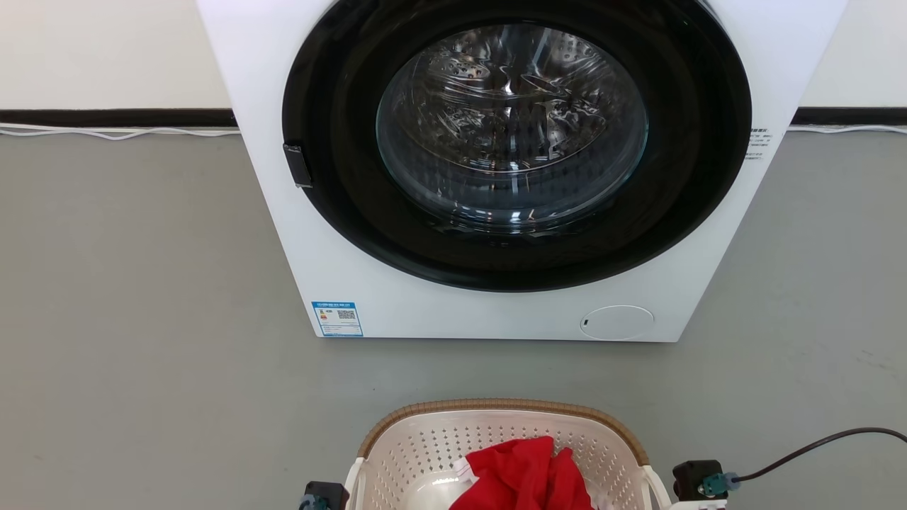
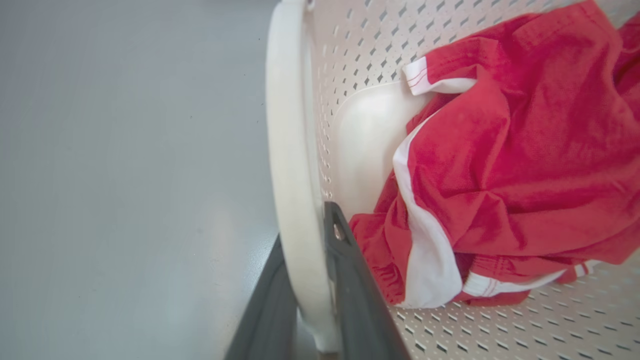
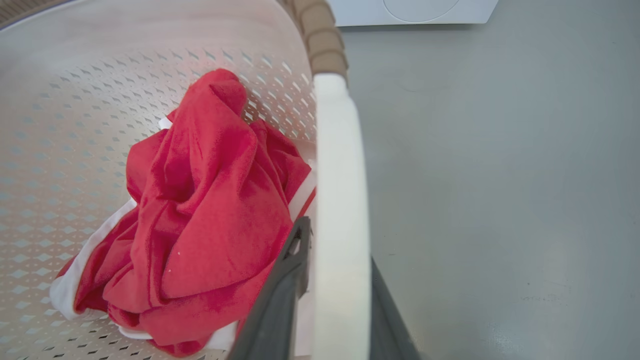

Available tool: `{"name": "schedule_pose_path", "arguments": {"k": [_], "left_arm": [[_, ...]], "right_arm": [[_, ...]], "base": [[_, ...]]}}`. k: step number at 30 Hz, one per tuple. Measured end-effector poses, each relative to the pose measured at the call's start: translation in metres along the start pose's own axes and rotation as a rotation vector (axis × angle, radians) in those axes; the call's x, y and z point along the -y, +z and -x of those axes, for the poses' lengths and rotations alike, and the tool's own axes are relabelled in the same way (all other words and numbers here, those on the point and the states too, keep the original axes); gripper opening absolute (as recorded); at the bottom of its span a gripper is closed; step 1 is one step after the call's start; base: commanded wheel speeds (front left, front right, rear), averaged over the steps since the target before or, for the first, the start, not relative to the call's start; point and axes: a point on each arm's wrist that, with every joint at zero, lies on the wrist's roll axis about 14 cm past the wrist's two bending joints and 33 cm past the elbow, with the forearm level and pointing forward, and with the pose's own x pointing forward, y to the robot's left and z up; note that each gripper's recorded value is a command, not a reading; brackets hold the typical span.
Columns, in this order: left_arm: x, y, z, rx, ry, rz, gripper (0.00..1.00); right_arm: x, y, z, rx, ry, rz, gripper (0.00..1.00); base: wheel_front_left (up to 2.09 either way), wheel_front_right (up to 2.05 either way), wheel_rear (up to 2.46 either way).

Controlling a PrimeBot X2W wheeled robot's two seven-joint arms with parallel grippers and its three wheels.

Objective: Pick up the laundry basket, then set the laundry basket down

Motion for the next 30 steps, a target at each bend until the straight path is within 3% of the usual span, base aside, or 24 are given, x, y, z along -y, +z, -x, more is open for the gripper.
{"name": "schedule_pose_path", "arguments": {"k": [30], "left_arm": [[0.0007,-0.0062,-0.0039,-0.026,-0.002,0.002,0.0]], "right_arm": [[0.0012,-0.0081,-0.0031,-0.022,0.0,-0.014,0.0]], "base": [[0.0,0.0,0.0]]}}
